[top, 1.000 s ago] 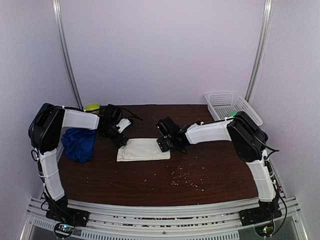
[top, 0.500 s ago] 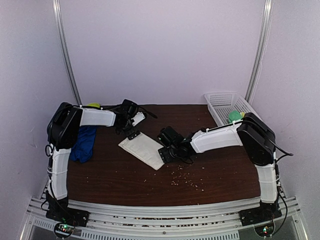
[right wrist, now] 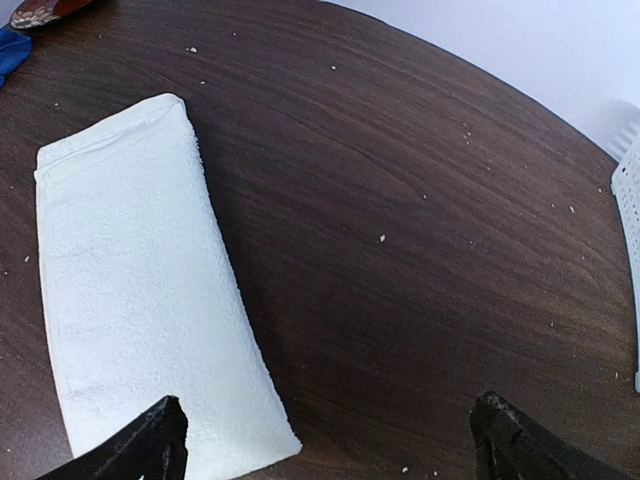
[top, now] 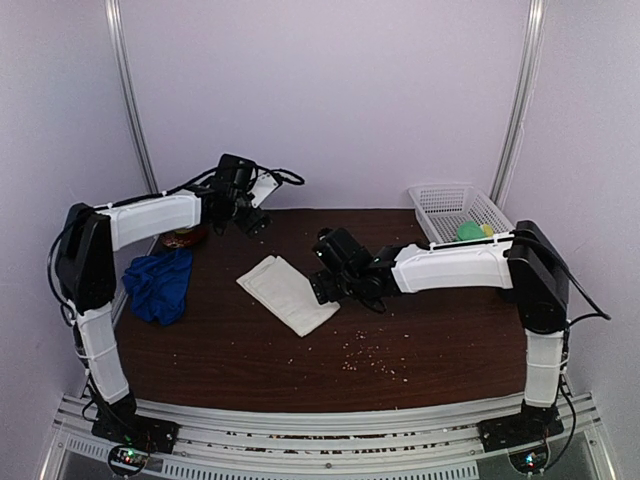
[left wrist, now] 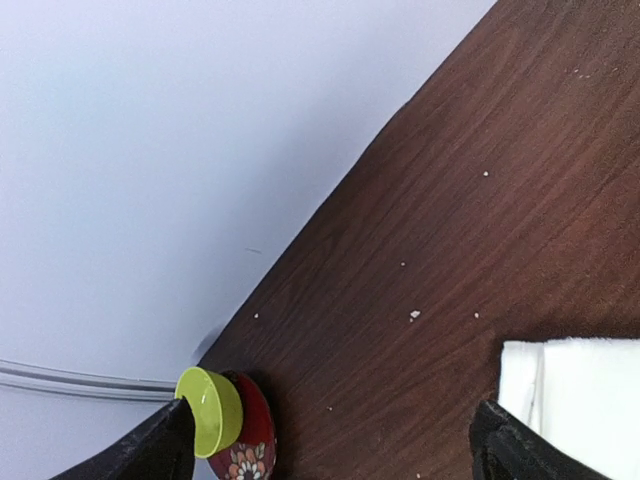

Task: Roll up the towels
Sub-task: Rotate the towel at the center of the board.

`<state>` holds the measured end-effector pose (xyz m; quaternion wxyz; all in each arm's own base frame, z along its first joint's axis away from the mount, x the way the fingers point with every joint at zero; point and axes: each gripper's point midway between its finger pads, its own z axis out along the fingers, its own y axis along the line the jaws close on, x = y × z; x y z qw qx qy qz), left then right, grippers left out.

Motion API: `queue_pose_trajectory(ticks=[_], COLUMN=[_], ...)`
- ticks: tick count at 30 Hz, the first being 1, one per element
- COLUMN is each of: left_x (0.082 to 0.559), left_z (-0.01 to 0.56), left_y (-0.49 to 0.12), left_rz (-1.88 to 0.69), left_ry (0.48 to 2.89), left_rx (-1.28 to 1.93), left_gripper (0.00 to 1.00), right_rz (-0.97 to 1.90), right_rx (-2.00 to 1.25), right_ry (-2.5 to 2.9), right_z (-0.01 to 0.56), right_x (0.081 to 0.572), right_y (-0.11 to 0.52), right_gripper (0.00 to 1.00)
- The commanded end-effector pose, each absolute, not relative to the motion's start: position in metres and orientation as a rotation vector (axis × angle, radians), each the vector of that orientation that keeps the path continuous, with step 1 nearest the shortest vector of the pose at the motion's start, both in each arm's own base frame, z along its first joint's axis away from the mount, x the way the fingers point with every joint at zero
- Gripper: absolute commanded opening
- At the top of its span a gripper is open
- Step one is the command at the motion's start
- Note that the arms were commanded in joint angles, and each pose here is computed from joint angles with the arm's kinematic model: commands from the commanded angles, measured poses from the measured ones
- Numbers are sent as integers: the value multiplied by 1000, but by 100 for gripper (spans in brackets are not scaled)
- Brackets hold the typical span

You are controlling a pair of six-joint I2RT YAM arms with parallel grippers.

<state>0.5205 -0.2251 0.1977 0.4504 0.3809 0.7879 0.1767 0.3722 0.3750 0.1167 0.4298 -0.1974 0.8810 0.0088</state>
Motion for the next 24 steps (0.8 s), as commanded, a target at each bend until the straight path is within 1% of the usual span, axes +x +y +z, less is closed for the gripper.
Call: queue_pose_trajectory(ticks=[1, 3, 6, 9, 13, 19, 24], left_x=[477, 455, 437, 424, 415, 398, 392], left_z=[165, 142, 125, 112, 105, 112, 115], left_y=[-206, -194, -174, -154, -133, -127, -129], left_rz=[314, 266, 228, 166, 173, 171, 155], left_ry=[2084, 2142, 2179, 2208, 2219, 2171, 2146], left_rx=[960, 972, 971, 958, 933, 939, 970], left_gripper=[98, 98, 98, 98, 98, 98, 98], right_rz=[-15, 1, 7, 10, -9, -38, -112], right_rx=[-527, -552, -602, -636, -618, -581, -522], right_ry=[2153, 2135, 2125, 2117, 2101, 2097, 2130], right_z=[110, 110, 103, 96, 84, 61, 42], right_x=[394, 406, 424, 438, 458, 482, 492], right_y=[387, 400, 421, 440, 454, 456, 435], right_gripper=[100, 100, 100, 100, 100, 99, 99])
